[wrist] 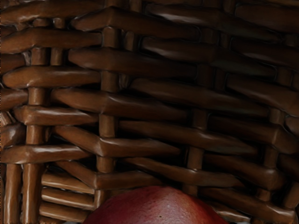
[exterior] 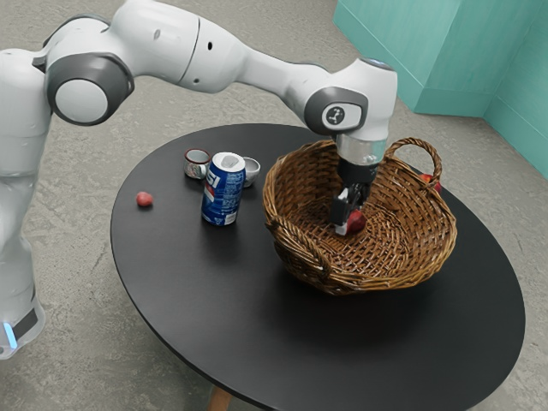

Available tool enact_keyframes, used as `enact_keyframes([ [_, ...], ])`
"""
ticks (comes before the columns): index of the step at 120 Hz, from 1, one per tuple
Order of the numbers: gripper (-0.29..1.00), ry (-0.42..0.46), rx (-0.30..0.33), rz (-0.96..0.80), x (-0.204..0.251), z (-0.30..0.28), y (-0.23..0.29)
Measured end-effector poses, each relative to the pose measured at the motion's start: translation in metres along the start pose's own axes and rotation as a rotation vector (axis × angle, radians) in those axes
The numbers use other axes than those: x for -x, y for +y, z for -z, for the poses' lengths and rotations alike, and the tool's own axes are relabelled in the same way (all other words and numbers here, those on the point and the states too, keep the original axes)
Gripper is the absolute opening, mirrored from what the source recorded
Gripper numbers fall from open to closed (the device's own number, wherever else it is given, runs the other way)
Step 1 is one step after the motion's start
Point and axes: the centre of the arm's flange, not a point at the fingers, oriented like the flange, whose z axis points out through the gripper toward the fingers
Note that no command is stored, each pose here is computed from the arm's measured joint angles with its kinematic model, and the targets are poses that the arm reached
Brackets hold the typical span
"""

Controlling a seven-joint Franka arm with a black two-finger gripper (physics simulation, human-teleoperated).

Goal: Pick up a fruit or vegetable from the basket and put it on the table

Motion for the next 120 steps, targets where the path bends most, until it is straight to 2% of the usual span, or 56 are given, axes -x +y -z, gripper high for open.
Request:
enact_keyframes([
  [24,0.37,-0.017,0.019,-0.012,0.002,0.017,-0.007],
  [43,0.37,-0.048,0.073,-0.048,0.007,0.054,-0.021],
  [48,0.37,-0.071,0.1,-0.064,0.015,0.071,-0.025],
  [54,0.37,-0.106,0.162,-0.105,0.034,0.102,-0.033],
  [66,0.38,-0.184,0.265,-0.194,0.085,0.137,-0.055],
  [79,0.37,-0.244,0.307,-0.292,0.147,0.115,-0.085],
  [91,0.37,-0.277,0.341,-0.379,0.187,0.093,-0.118],
  [112,0.37,-0.296,0.369,-0.43,0.207,0.071,-0.138],
  [120,0.49,-0.296,0.377,-0.435,0.207,0.069,-0.141],
])
